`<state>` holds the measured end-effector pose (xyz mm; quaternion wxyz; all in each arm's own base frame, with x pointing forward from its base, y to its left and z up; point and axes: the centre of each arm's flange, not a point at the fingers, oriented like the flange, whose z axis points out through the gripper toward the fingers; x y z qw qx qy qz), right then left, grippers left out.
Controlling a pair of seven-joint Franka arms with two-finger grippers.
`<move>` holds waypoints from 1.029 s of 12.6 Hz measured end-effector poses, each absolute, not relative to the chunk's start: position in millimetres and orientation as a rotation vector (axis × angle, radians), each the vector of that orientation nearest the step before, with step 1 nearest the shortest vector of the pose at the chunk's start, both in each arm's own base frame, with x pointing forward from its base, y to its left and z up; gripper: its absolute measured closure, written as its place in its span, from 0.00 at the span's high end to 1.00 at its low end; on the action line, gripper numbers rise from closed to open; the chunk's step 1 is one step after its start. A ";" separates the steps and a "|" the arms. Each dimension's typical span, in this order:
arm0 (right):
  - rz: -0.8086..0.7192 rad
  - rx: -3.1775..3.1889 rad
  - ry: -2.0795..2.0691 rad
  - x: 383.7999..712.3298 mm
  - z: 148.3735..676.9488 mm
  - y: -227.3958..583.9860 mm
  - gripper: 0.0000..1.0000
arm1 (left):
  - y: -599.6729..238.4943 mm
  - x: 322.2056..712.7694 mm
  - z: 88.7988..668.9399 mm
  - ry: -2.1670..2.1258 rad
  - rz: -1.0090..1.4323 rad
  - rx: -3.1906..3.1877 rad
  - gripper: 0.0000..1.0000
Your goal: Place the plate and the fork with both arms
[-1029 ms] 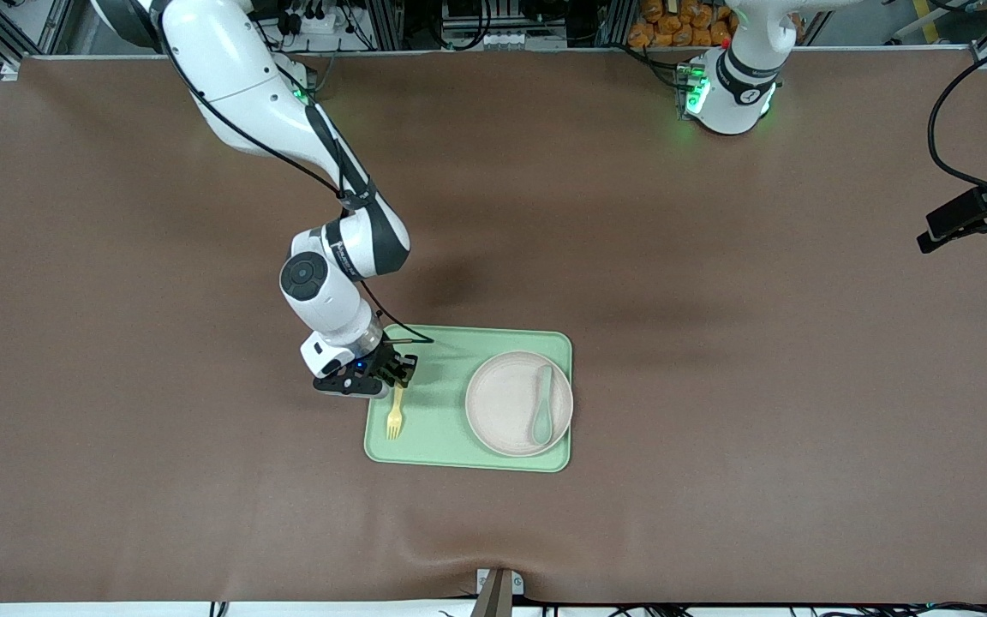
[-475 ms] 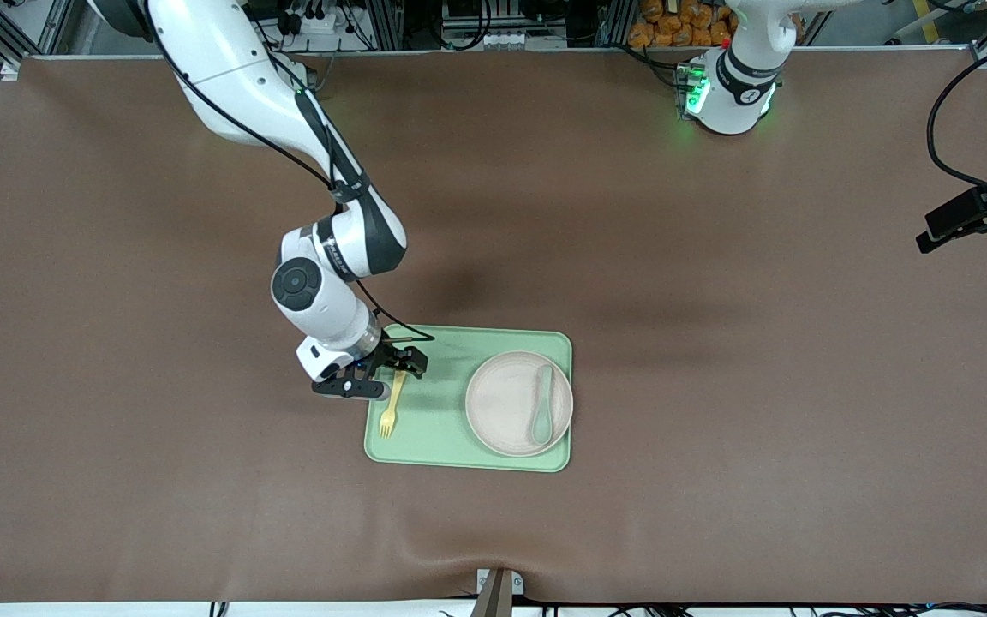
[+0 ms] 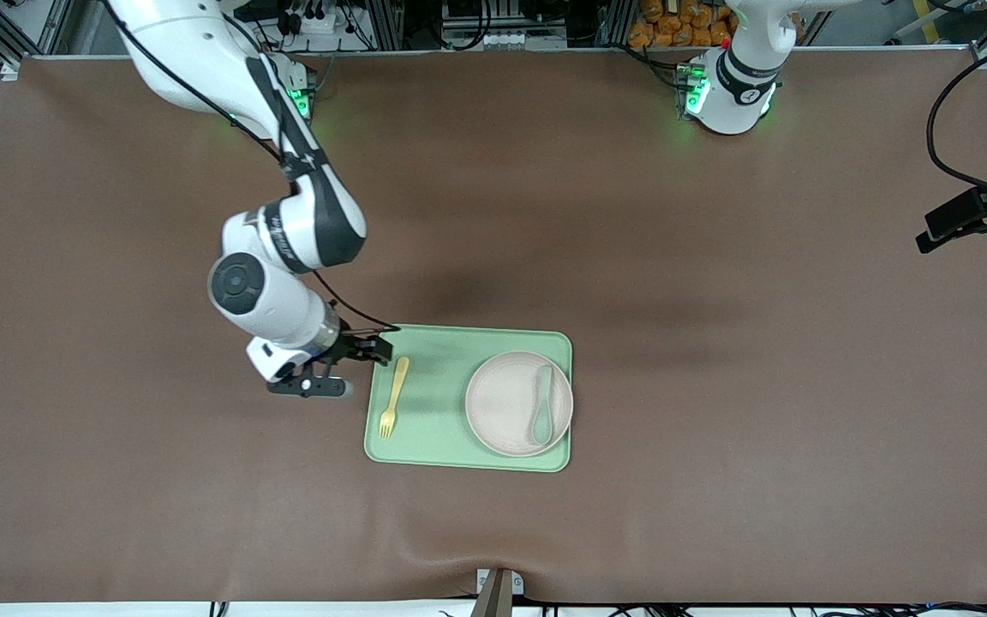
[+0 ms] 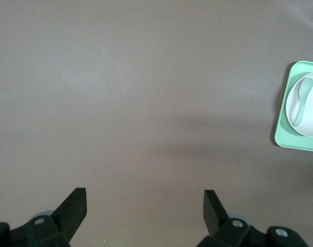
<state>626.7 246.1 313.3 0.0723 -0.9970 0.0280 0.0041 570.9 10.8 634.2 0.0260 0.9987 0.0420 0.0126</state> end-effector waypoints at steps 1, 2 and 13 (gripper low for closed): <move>0.033 -2.998 0.074 629.3 329.1 226.7 1.00 | 10.7 570.9 634.1 0.129 0.039 3.087 1.00; 0.043 -2.996 0.064 632.0 346.6 205.8 1.00 | 10.3 570.9 633.9 0.128 0.038 3.087 1.00; 0.196 -3.055 0.074 562.9 549.9 -10.4 1.00 | 9.8 563.1 640.5 0.126 0.022 3.087 1.00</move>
